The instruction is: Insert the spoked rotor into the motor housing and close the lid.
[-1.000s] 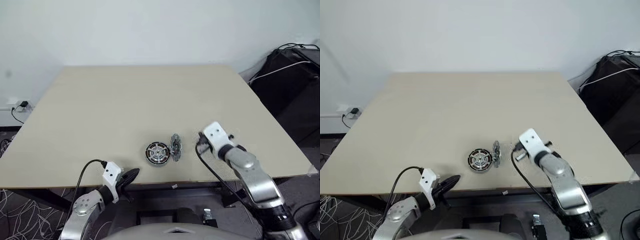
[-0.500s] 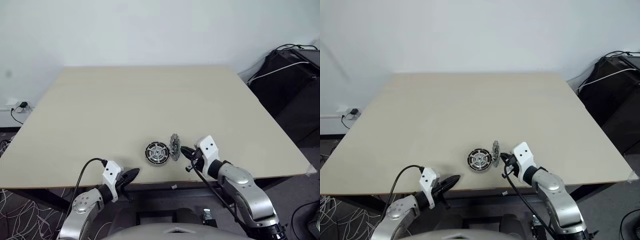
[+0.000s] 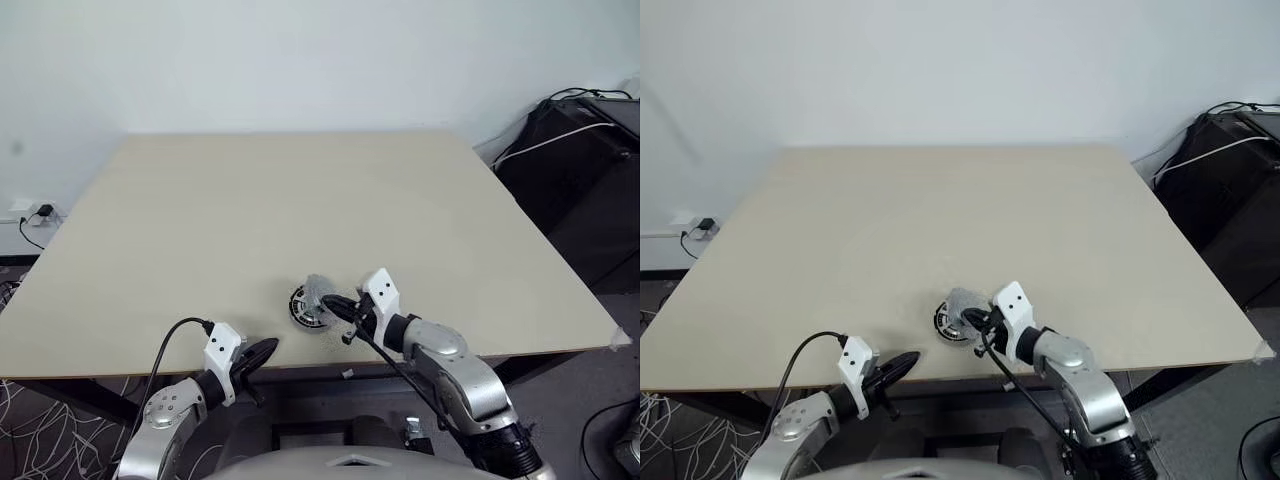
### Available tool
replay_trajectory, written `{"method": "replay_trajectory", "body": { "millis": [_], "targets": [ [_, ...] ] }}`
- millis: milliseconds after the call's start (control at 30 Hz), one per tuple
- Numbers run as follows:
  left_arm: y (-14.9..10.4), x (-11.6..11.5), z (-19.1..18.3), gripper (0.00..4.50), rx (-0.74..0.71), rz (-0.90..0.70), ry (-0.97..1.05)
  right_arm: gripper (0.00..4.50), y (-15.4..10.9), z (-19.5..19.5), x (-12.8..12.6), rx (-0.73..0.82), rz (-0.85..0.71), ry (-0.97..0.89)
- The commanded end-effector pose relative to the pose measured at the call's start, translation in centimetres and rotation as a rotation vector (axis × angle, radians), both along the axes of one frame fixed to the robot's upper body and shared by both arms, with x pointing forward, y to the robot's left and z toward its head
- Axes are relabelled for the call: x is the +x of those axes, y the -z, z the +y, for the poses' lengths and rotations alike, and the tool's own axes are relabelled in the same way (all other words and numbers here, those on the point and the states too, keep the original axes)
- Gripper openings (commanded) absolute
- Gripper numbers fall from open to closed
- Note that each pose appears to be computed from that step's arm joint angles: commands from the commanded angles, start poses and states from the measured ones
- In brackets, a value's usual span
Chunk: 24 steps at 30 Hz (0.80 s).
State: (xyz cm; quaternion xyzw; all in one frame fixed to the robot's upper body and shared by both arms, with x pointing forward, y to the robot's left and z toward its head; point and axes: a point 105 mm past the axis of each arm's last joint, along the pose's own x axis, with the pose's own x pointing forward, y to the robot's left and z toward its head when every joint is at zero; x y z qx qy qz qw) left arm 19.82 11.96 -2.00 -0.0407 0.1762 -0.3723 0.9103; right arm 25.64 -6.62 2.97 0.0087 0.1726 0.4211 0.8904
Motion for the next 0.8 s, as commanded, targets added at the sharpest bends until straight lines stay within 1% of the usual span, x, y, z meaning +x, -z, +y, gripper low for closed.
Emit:
{"method": "replay_trajectory", "body": {
  "millis": [33,233,500,600,733,767,800],
  "targets": [
    [-1.3,0.5,-0.1,0.00,-0.011,-0.046,0.008,0.02,0.2,0.8,0.8,0.005,-0.017,0.002],
    [-1.3,0.6,-0.2,0.00,-0.015,-0.046,0.009,0.02,1.7,2.1,1.2,0.002,0.024,-0.007],
    [-1.2,0.5,-0.3,0.00,-0.019,-0.041,0.006,0.02,2.7,2.6,1.3,-0.013,0.048,-0.016],
    [-1.1,0.5,-0.3,0.00,-0.021,-0.039,0.004,0.02,2.0,2.4,1.6,-0.018,0.000,-0.004],
    [-1.1,0.5,-0.4,0.00,-0.022,-0.038,0.004,0.02,-0.4,1.9,1.6,0.032,-0.079,-0.012],
    [-1.1,0.5,-0.3,0.00,-0.022,-0.037,0.005,0.41,-0.8,1.8,1.5,0.034,-0.105,-0.021],
    [-1.1,0.5,-0.3,0.00,-0.022,-0.037,0.005,0.63,-1.1,1.6,1.4,0.032,-0.121,-0.029]
  ]
}}
